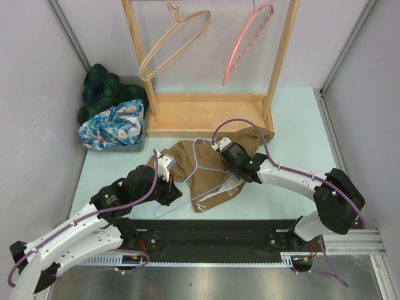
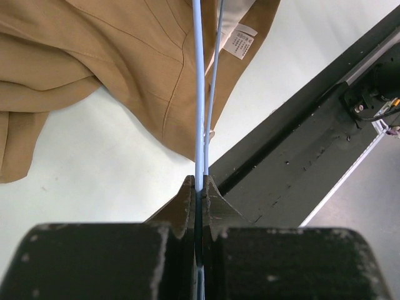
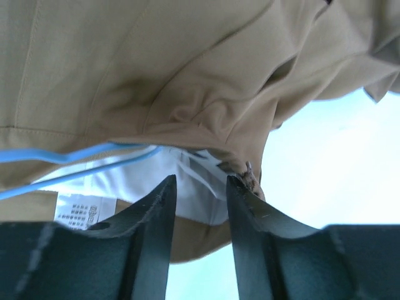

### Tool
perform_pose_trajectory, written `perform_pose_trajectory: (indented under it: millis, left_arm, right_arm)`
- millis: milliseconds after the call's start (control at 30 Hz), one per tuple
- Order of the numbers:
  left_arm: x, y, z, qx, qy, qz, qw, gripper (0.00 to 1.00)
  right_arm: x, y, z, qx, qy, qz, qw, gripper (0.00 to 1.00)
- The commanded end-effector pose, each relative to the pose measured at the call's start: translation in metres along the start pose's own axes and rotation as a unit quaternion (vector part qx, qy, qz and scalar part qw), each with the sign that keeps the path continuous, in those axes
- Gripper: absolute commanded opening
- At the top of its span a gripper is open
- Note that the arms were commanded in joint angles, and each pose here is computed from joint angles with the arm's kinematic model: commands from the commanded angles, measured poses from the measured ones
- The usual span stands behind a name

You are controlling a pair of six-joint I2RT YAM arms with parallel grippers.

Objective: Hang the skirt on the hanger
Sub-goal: Locate the hanging ribbon on the skirt

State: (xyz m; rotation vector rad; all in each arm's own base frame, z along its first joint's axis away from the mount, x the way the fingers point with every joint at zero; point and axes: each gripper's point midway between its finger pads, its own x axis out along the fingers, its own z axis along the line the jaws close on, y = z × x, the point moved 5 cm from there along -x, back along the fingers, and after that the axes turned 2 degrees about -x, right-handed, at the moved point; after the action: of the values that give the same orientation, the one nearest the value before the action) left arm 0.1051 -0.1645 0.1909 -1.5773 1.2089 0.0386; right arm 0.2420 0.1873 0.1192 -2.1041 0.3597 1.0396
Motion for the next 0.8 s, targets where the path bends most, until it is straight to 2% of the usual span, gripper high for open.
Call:
perform_pose_trajectory:
  millis: [0, 167, 467, 767]
  left_arm:
    - [-0.005, -0.014, -0.007, 0.002, 0.004, -0.024, 1.000, 0.00]
    - [-0.006, -0.015, -0.004, 0.003, -0.008, -0.024, 1.000, 0.00]
    - [-0.006, -0.019, -0.005, 0.003, -0.011, -0.026, 1.000, 0.00]
    - [-0.006, -0.025, -0.005, 0.001, -0.019, -0.036, 0.999, 0.00]
  right_arm:
    - [0.005, -0.019, -0.002, -0.037, 0.006, -0.030, 0.999, 0.36]
    - [-0.001, -0.021, 0.006, -0.060, -0.031, -0.061, 0.996, 0.34]
    - [0.011, -0.004, 0.012, -0.093, -0.042, 0.003, 0.995, 0.31]
    - [0.020, 0.010, 0.009, -0.096, -0.007, 0.016, 0.995, 0.33]
